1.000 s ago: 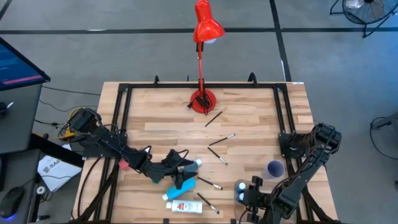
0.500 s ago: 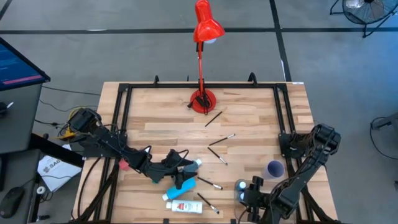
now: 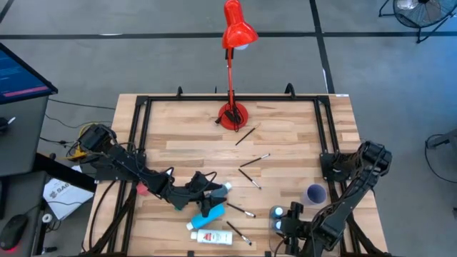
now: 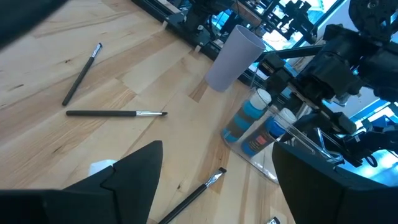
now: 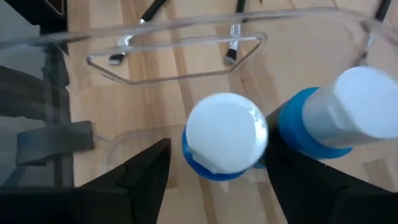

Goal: Pick & Place Paint Supplies
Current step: Put the black gold paint brush into the purple cup

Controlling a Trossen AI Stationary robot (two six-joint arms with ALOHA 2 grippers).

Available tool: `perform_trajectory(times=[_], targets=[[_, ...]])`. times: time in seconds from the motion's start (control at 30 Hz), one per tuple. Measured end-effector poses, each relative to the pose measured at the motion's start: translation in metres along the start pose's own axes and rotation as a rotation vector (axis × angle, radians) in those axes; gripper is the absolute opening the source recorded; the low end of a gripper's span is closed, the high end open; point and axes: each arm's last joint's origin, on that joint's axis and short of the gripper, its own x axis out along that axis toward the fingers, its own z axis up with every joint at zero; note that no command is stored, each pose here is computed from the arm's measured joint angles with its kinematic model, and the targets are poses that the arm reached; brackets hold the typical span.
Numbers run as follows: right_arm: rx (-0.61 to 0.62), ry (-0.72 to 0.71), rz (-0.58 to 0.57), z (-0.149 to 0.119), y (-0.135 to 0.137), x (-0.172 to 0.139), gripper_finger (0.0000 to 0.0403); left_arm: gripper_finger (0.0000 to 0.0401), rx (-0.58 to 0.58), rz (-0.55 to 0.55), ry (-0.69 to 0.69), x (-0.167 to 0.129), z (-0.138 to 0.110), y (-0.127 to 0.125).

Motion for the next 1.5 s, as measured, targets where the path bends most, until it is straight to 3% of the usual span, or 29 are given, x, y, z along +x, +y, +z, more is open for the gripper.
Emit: perform_trajectory(times=[0.73, 1.13, 1.5], targets=[[0.022, 0.024, 0.074, 0.02, -0.02, -0.044, 0.025, 0.0285, 0.001, 0.002, -0.001, 0.0, 0.0, 0.0], [-0.017, 0.02, 0.077, 0.021, -0.02, -0.046, 0.025, 0.0285, 0.0, -0.001, 0.001, 0.0, 0.0, 0.0], [-0.12, -0.082, 0.124, 0.056, -0.006, -0.071, 0.025, 0.0285, 0.001, 0.0, 0.001, 0.0, 0.0, 0.0]])
